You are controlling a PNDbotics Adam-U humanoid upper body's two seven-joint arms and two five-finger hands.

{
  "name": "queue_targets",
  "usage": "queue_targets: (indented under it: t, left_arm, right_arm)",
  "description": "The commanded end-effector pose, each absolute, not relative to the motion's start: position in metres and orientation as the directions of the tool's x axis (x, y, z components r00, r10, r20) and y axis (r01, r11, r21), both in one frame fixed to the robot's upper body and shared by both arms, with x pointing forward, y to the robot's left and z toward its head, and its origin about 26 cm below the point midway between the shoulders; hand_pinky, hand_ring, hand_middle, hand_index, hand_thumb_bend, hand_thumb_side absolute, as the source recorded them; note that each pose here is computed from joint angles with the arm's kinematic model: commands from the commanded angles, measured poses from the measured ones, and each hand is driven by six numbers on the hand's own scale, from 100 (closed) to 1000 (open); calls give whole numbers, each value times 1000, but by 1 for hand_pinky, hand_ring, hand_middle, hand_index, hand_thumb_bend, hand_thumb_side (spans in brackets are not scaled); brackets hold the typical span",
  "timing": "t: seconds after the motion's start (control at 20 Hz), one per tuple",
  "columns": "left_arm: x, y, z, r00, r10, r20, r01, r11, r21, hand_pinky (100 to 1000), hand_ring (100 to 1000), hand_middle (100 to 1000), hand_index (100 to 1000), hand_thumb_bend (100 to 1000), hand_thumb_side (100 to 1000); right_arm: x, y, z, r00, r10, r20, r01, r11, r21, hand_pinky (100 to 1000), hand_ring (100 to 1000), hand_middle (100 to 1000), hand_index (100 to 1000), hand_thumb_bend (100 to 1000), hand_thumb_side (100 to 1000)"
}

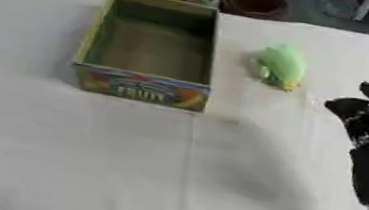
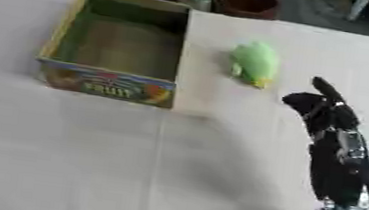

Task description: Pick up objects on the table and place them in the box.

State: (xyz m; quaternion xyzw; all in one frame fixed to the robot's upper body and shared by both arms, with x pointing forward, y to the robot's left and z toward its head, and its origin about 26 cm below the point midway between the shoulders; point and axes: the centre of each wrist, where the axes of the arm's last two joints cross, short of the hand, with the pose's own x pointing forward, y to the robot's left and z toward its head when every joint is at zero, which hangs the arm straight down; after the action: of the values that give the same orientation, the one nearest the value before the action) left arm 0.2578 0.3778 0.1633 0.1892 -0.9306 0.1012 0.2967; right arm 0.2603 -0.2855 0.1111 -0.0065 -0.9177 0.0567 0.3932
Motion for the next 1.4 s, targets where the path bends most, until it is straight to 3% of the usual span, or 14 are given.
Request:
queue_targets:
  t: [0.05, 1.4]
  left_arm:
    - [256, 379, 174, -770, -304, 561, -406, 912, -63, 460, 440, 482, 630, 100, 771]
    - [256, 377, 173, -770, -298, 565, -398, 916, -58, 456, 441, 482, 629, 100, 771]
  right_arm:
    - [259, -288, 119, -710, 58, 702, -39, 992, -121, 868, 749, 668, 924, 100, 1000]
    - [265, -297, 135, -761, 79, 644, -37, 985, -166, 864, 759, 679, 913, 100, 1000]
